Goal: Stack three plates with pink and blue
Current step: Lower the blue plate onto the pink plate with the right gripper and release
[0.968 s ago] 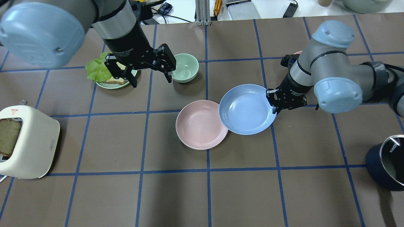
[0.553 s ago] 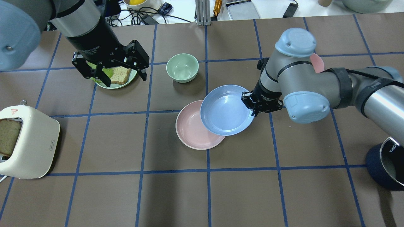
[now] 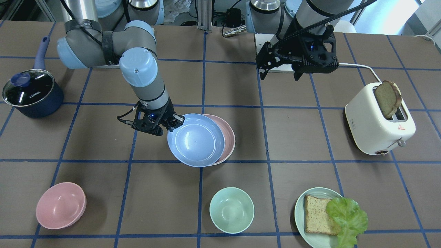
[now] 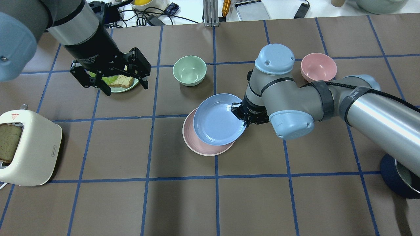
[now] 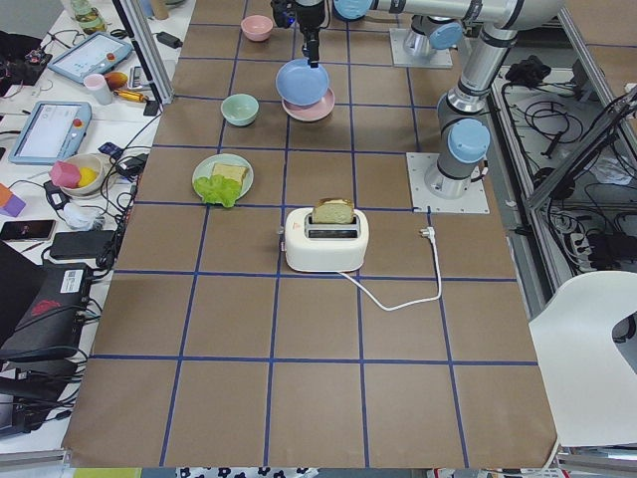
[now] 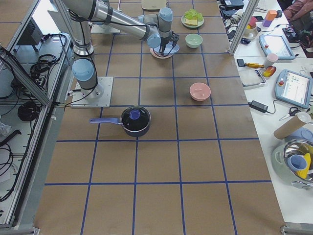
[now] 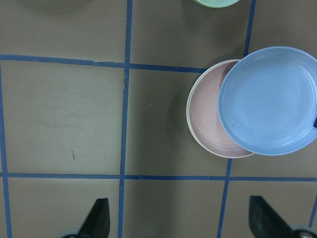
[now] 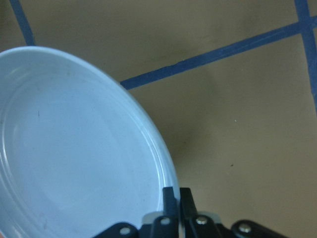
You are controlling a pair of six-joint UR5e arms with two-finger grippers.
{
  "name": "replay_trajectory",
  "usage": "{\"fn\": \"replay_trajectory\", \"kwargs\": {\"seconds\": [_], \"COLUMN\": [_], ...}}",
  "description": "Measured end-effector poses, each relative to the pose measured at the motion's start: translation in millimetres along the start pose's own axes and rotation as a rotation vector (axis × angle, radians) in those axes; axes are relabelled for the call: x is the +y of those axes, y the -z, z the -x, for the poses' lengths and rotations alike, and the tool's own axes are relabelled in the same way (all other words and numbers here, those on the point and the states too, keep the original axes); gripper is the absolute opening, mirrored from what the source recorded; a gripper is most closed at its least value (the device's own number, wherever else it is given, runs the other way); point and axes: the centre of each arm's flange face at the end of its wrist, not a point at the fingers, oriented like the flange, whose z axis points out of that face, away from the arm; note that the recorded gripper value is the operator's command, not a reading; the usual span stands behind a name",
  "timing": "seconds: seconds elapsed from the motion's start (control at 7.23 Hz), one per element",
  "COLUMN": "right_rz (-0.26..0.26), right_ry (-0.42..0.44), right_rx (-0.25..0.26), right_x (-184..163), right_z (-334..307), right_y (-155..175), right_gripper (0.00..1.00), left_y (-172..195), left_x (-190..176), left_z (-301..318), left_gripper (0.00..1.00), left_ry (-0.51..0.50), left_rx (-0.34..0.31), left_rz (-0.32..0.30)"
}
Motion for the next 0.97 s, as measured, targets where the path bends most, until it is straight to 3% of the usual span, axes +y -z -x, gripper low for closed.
{"fn": "replay_trajectory", "kwargs": {"seconds": [0.41, 0.55, 0.69, 0.83, 0.97], "right_rz": [0.001, -0.003, -0.003, -0.002, -0.005], "right_ry": [-0.010, -0.011, -0.013, -0.015, -0.019], "right_rx": [0.001, 0.001, 0.003, 0.004, 0.002], "right_x": [4.3, 4.5, 5.1, 6.0, 6.1], "right_z": [11.1, 12.9, 13.3, 13.0, 13.3], "right_y": [-6.5, -7.0, -8.1, -9.5, -9.7], "right_gripper": [0.00, 0.10, 0.38, 0.60, 0.75], "left_y": [1.2, 1.2, 1.5, 2.1, 2.6], "left_x": [1.9, 2.0, 2.3, 2.6, 2.7], "left_z": [-1.1, -0.8, 0.0, 0.5, 0.4], "left_gripper": [1.00, 1.00, 1.00, 1.00, 1.00], "left_ry": [-0.001, 0.000, 0.003, 0.003, 0.002], "left_rx": [0.000, 0.001, 0.001, 0.001, 0.001], "left_rz": [0.000, 0.000, 0.000, -0.001, -0.003]}}
